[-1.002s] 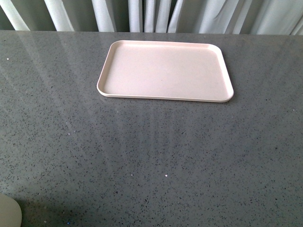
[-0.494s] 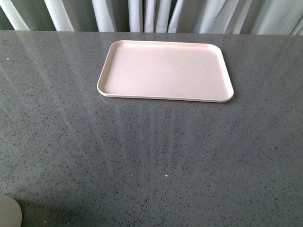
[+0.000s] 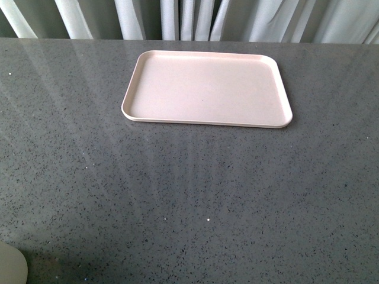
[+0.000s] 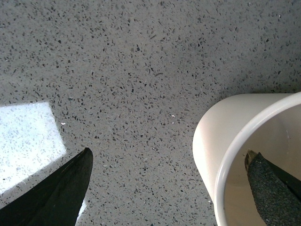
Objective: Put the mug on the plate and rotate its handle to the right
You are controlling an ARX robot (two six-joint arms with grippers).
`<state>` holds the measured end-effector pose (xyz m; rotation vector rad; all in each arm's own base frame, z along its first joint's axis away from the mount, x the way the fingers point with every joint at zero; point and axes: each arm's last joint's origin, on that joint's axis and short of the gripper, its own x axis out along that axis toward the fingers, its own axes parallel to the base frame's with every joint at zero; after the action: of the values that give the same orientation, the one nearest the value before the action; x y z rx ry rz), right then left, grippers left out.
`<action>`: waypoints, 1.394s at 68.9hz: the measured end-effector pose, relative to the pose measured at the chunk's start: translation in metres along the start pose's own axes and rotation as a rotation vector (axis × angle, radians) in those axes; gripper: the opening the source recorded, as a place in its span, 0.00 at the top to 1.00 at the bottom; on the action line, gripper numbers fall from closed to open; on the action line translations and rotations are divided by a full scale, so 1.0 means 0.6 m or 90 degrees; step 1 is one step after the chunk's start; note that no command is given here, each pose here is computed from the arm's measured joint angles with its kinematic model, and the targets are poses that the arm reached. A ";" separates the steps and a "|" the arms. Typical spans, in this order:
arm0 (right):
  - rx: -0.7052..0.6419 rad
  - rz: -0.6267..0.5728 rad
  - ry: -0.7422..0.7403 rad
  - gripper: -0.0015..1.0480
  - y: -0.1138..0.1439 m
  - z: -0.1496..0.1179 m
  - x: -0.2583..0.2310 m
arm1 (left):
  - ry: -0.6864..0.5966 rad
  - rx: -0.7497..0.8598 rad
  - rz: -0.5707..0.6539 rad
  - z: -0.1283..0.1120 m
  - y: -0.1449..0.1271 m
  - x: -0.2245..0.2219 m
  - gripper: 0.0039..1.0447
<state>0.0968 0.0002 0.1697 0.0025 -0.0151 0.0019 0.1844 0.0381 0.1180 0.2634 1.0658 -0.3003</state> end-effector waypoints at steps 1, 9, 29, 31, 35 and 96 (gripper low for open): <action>0.000 0.000 0.000 0.09 0.000 0.000 0.000 | 0.000 0.001 0.000 0.000 -0.001 0.001 0.14; 0.000 0.000 0.000 0.09 0.000 0.000 0.000 | 0.003 0.013 -0.002 0.002 -0.010 0.010 0.40; 0.000 0.000 0.000 0.09 0.000 0.000 0.000 | 0.010 0.019 -0.035 0.009 -0.038 0.017 0.84; 0.000 0.000 0.000 0.09 0.000 0.000 0.000 | 0.012 0.017 -0.037 0.009 -0.040 0.017 0.89; 0.000 0.000 0.000 0.09 0.000 0.000 0.000 | 0.014 0.016 -0.044 0.010 -0.044 0.017 0.98; 0.000 0.000 0.000 0.09 0.000 0.000 0.000 | -0.113 0.064 -0.127 0.314 -0.213 -0.017 0.98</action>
<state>0.0968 0.0002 0.1697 0.0025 -0.0154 0.0019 0.2864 -0.1458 0.2050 0.2159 0.9031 -0.5474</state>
